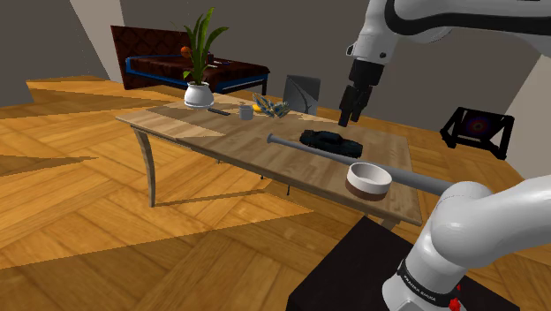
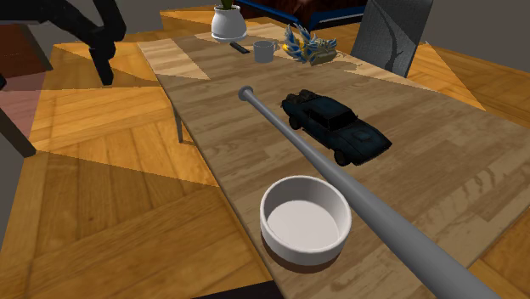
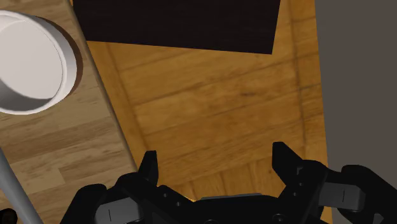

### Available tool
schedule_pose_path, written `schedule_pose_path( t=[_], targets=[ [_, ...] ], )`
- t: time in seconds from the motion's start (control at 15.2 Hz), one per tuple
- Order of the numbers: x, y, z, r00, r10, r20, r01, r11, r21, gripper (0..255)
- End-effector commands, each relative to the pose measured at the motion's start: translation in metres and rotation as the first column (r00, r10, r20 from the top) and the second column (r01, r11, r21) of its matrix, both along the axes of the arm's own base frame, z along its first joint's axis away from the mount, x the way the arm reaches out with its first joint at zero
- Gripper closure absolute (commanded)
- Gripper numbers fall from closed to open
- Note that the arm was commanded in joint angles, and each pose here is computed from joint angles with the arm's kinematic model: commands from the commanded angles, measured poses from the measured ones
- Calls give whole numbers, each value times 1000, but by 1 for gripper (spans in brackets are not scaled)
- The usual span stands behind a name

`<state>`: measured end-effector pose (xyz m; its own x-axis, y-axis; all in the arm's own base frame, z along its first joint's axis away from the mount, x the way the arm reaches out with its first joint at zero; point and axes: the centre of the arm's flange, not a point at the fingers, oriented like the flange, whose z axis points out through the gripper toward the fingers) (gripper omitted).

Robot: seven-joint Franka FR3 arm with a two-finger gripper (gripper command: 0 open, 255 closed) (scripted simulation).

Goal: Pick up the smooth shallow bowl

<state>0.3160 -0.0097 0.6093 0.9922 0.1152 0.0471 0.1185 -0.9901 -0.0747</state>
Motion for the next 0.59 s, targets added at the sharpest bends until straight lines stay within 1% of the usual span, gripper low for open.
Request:
schedule_pose_path(
  t=[0.0,0.53],
  targets=[
    [0,0,0,1000,0,0,0,1000,0,0],
    [-6,-64,-81,1000,-12,-6,12,1000,-20,0]
  ],
)
